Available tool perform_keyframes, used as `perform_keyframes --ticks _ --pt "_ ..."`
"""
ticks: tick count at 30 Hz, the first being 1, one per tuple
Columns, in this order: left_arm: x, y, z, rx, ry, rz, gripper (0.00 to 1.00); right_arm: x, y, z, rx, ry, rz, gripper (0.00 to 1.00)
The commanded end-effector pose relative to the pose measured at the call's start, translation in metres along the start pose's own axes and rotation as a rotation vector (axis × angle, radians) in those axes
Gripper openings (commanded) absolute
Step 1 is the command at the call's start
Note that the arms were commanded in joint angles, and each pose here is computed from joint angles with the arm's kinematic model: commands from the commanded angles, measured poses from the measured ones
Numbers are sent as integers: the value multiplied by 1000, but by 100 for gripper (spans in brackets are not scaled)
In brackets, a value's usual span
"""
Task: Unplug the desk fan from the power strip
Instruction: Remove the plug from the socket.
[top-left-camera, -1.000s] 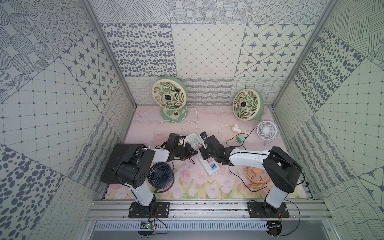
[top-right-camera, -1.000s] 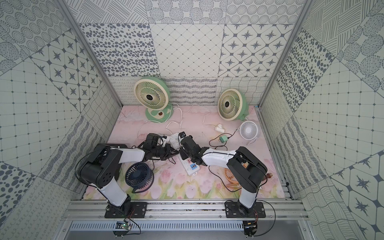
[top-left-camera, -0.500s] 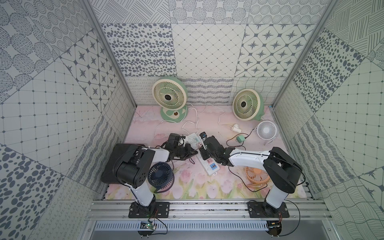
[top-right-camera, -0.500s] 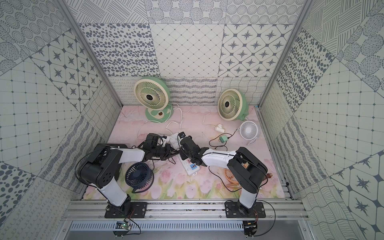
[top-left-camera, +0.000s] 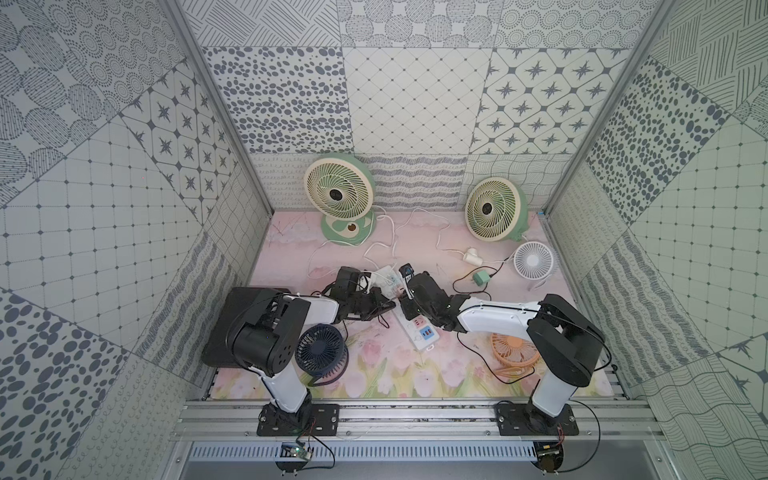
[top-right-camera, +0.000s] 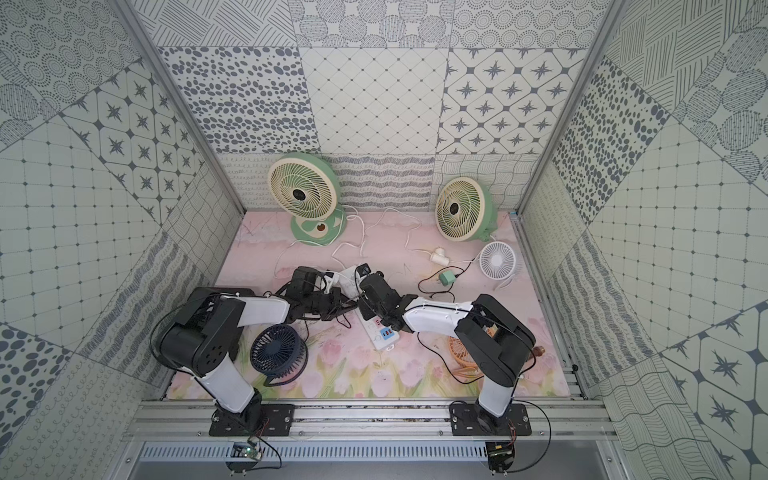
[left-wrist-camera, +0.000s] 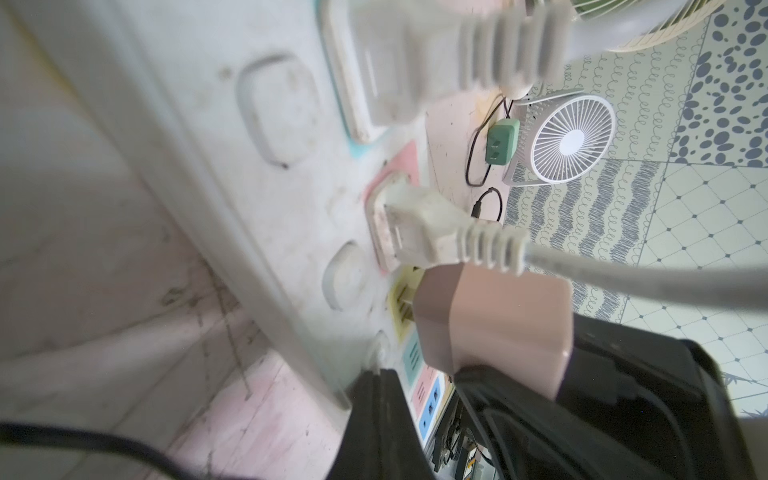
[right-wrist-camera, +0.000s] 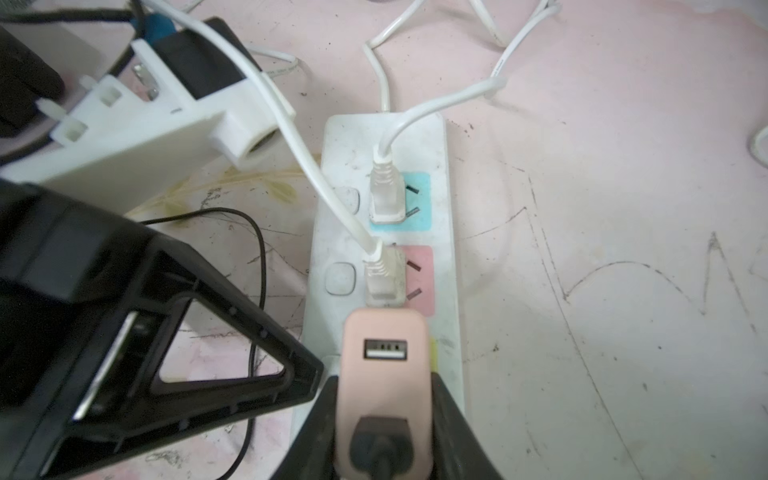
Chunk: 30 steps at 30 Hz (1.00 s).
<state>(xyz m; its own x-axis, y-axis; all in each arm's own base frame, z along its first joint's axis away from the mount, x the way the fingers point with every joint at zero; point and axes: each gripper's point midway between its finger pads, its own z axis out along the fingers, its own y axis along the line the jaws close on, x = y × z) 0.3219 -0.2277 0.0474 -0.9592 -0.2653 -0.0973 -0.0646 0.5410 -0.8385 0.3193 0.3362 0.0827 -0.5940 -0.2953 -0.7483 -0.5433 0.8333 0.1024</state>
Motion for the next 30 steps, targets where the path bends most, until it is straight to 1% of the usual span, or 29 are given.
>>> perform_keyframes --ticks 1,8,11,16,18,22,25,30 --pt "3 35 -3 -144 -23 -78 0 -25 13 -10 -104 -82 74 9" --pt "2 35 -2 -146 -24 -80 0 -20 31 -7 -38 -57 -81 9" --pt "2 34 -3 -144 -24 -79 0 -17 24 -7 -21 -49 -69 9" --pt "1 33 -3 -143 -25 -78 0 -22 13 -10 -93 -74 58 9" --pt "1 32 -3 -142 -26 -78 0 -23 17 -10 -89 -69 30 9" --pt "-2 29 -4 -141 -31 -70 0 -24 23 -12 -15 -58 -86 9" --pt "-7 24 -9 -138 -42 -56 0 -27 18 -18 -1 -72 -84 9" --pt "-23 7 -28 -109 -100 -35 0 -39 6 -32 -13 -112 -29 9"
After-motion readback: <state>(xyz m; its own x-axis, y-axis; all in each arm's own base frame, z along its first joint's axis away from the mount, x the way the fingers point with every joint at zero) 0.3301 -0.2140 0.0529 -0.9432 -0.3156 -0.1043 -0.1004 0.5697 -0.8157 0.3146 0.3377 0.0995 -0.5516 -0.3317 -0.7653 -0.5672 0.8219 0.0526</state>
